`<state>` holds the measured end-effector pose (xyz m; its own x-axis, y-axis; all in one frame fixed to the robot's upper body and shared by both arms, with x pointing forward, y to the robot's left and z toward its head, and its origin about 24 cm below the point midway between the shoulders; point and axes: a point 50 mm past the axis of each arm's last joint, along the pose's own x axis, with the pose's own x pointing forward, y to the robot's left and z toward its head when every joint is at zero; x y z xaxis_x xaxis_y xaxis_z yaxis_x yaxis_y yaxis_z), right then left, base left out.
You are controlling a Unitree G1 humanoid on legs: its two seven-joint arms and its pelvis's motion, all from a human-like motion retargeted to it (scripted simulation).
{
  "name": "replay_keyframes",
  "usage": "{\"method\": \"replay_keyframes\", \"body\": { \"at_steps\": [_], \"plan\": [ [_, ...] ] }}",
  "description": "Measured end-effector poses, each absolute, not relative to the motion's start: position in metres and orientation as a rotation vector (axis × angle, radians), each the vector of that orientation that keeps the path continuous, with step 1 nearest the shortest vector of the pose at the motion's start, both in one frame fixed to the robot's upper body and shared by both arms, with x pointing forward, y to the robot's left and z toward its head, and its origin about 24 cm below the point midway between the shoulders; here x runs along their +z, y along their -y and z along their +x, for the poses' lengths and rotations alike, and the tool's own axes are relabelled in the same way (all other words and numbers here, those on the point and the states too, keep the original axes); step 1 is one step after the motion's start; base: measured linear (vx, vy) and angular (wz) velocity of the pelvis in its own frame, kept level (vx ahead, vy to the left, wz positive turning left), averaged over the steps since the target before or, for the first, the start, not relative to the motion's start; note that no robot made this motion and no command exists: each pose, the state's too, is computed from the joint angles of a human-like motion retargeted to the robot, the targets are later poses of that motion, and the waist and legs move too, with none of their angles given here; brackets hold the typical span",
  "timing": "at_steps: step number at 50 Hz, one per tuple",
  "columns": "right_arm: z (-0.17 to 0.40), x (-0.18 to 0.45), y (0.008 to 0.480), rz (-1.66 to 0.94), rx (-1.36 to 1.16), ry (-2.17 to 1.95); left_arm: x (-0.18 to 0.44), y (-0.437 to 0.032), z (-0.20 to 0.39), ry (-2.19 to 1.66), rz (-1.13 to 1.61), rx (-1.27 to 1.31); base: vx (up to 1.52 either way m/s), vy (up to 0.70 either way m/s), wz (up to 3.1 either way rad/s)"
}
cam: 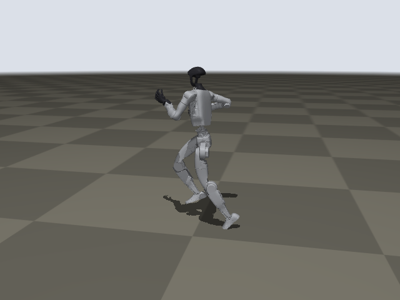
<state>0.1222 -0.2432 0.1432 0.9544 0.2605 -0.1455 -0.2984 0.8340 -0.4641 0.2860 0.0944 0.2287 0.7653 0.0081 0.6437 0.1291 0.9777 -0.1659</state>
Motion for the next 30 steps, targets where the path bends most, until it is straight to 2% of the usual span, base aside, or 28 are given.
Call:
{"method": "replay_keyframes", "body": {
  "at_steps": [3, 5, 8, 11, 13, 16, 19, 22, 24, 27, 30],
  "plan": [
    [0.103, 0.112, 0.265, -0.554, 0.169, -0.27, 0.218, -0.077, 0.284, 0.641, -0.256, -0.114, 1.14, -0.18, 0.18],
    [0.112, 0.081, 0.287, -0.618, 0.132, -0.375, 0.214, -0.07, 0.288, 0.612, -0.311, -0.119, 1.09, -0.14, -0.05],
    [0.122, 0.049, 0.294, -0.747, 0.161, -0.443, 0.186, -0.083, 0.279, 0.539, -0.326, -0.085, 1.05, -0.16, 0.22],
    [0.152, 0.019, 0.3, -0.72, -0.08, -0.377, 0.155, -0.104, 0.27, 0.45, -0.316, 0.017, 0.84, -0.15, -0.94],
    [0.207, 0.01, 0.292, -0.721, -0.233, -0.29, 0.128, -0.121, 0.264, 0.35, -0.315, 0.123, 0.67, -0.06, -2.25],
    [0.303, 0.063, 0.231, -0.708, -0.18, -0.014, 0.09, -0.161, 0.233, 0.215, -0.257, 0.22, 0.77, 0.02, -2.11],
    [0.332, 0.146, 0.145, -0.551, -0.012, 0.361, 0.072, -0.206, 0.187, 0.095, -0.104, 0.248, 0.98, 0.09, -1.25],
    [0.304, 0.203, 0.074, -0.417, 0.23, 0.641, 0.053, -0.243, 0.139, -0.107, 0.034, 0.264, 1.1, 0.14, -0.1],
    [0.275, 0.23, 0.044, -0.385, 0.421, 0.798, 0.039, -0.263, 0.111, -0.242, 0.118, 0.296, 1.13, 0.18, 0.47],
    [0.226, 0.26, 0.014, -0.319, 0.673, 1.02, 0.015, -0.285, 0.075, -0.423, 0.187, 0.38, 1.14, 0.18, 0.26],
    [0.193, 0.27, 0.001, -0.167, 0.822, 1.118, -0.013, -0.292, 0.051, -0.568, 0.21, 0.444, 1.18, 0.16, 0.24]
  ]
}}
